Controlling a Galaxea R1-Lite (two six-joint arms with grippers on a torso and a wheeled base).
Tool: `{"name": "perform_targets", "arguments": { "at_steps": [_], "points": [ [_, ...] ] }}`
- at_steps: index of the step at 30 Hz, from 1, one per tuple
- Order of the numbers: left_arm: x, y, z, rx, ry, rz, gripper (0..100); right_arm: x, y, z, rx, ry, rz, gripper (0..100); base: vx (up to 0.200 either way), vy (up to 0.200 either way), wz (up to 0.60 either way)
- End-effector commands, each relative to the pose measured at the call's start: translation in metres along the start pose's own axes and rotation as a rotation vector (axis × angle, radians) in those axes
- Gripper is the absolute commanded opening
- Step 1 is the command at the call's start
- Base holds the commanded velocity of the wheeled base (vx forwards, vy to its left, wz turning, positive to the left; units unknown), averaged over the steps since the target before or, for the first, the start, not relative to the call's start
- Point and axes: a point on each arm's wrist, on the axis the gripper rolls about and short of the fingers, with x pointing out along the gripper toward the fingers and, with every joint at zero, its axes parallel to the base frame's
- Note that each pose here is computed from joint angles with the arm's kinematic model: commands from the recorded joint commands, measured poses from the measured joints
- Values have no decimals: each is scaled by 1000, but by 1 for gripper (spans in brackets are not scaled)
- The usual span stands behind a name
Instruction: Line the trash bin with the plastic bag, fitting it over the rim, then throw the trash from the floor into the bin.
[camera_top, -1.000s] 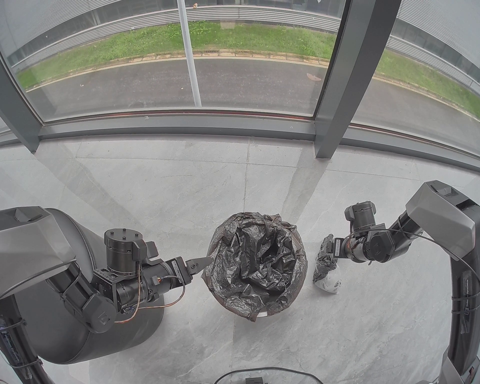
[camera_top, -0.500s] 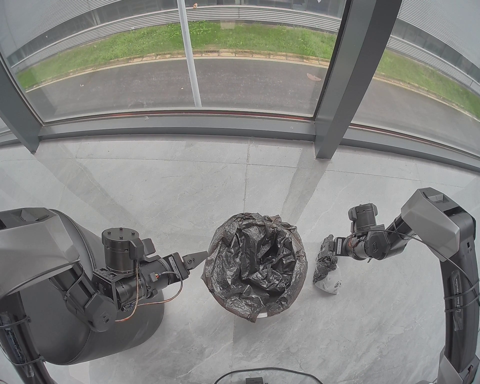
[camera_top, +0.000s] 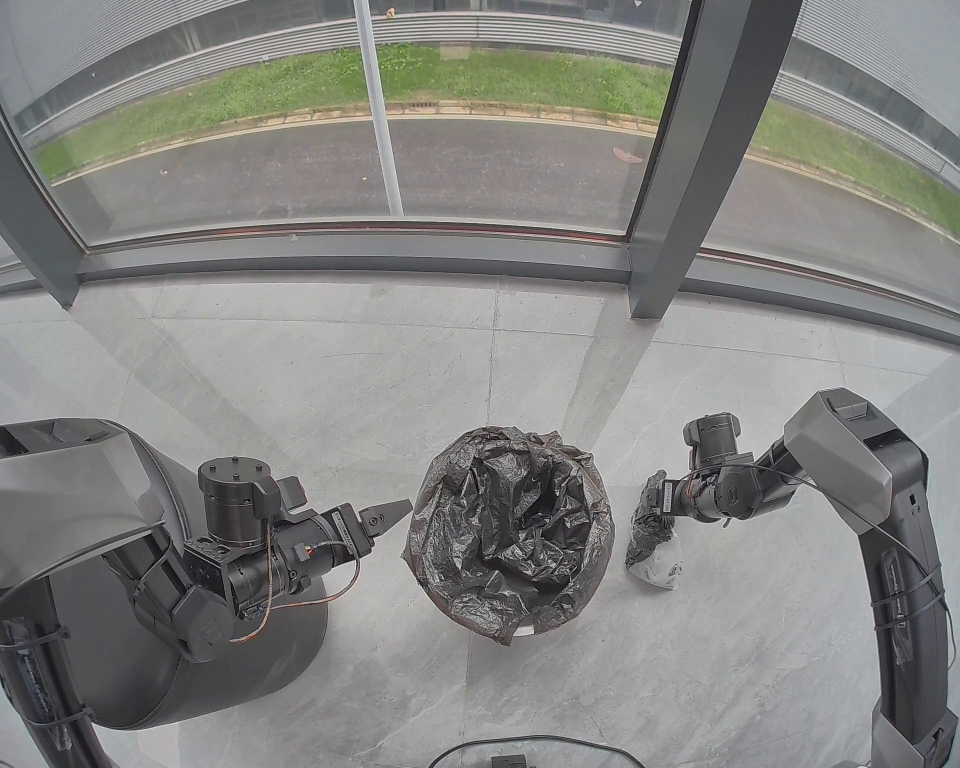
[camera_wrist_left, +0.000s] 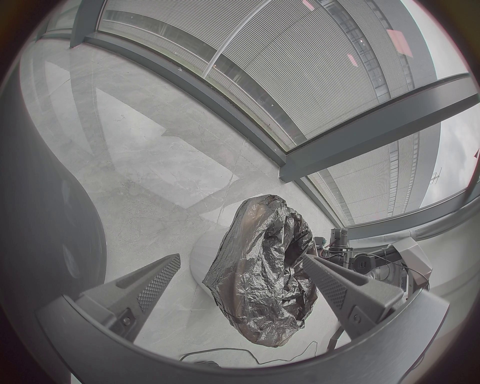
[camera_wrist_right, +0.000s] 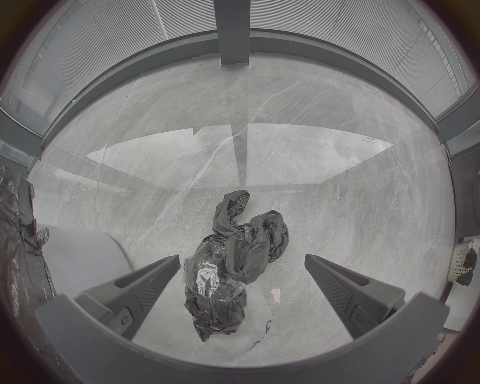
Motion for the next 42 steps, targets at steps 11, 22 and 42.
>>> {"name": "perform_targets", "arguments": {
  "at_steps": [11, 22, 42],
  "points": [
    [4, 5, -4, -6, 16, 14, 100, 18, 20, 9, -22, 59, 8, 100, 0, 0, 0],
    [6, 7, -6, -8, 19, 20, 100, 25, 20, 2, -27, 80, 3, 100, 0, 0, 0],
    [6, 7, -6, -8, 21, 20, 100, 29, 20, -1, -36, 123, -6, 100, 0, 0, 0]
  ]
}}
